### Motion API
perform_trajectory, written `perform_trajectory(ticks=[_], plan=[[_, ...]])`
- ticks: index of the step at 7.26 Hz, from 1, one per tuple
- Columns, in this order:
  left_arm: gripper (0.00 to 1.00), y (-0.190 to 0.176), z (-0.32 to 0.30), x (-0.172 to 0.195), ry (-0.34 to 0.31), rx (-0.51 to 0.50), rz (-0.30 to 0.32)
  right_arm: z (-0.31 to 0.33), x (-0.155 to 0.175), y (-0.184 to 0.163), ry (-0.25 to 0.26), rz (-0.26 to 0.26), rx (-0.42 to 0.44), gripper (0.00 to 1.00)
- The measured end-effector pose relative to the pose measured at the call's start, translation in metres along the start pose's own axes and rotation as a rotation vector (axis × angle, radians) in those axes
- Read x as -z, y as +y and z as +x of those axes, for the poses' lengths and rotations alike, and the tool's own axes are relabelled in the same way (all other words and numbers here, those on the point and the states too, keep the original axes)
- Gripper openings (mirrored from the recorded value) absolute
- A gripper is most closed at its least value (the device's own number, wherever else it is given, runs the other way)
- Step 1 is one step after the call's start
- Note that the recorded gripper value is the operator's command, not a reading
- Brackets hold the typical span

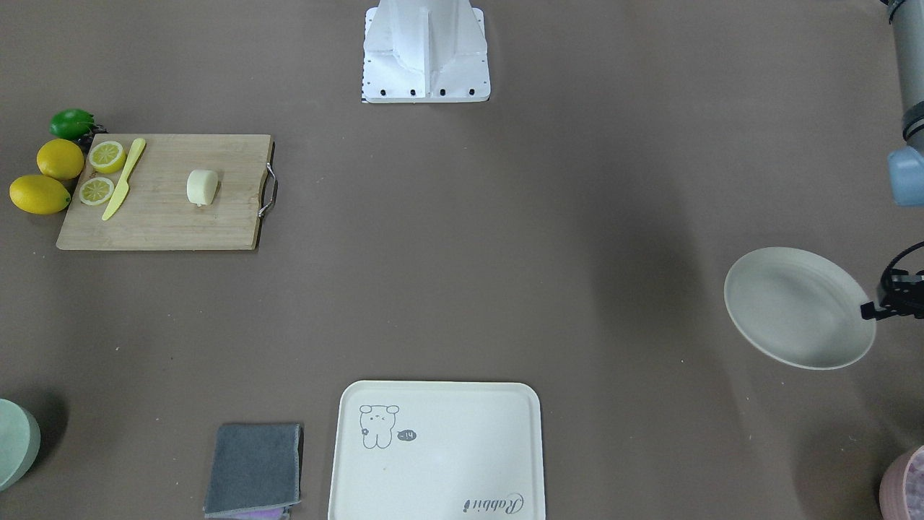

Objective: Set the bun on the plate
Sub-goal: 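Push the white plate with the left gripper toward the table center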

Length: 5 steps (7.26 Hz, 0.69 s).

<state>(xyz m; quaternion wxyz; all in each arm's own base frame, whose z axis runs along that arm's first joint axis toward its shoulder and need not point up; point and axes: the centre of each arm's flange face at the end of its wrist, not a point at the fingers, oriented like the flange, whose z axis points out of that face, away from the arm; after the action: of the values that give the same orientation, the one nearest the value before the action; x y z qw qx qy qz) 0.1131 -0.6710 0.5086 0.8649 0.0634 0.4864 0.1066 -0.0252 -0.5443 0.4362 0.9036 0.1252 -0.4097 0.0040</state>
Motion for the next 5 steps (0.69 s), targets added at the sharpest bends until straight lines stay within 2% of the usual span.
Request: perform_trajectory(ticks=[3,5], plan=[[0.00,-0.035,0.160,-0.021,0.096,0.076,0.028,-0.009,-0.007,-0.008,-0.001,-0.006,0.013,1.00],[0.00,-0.032,0.249,-0.065,0.125,0.118,0.066,-0.011,-0.016,-0.024,0.003,-0.015,0.012,1.00]])
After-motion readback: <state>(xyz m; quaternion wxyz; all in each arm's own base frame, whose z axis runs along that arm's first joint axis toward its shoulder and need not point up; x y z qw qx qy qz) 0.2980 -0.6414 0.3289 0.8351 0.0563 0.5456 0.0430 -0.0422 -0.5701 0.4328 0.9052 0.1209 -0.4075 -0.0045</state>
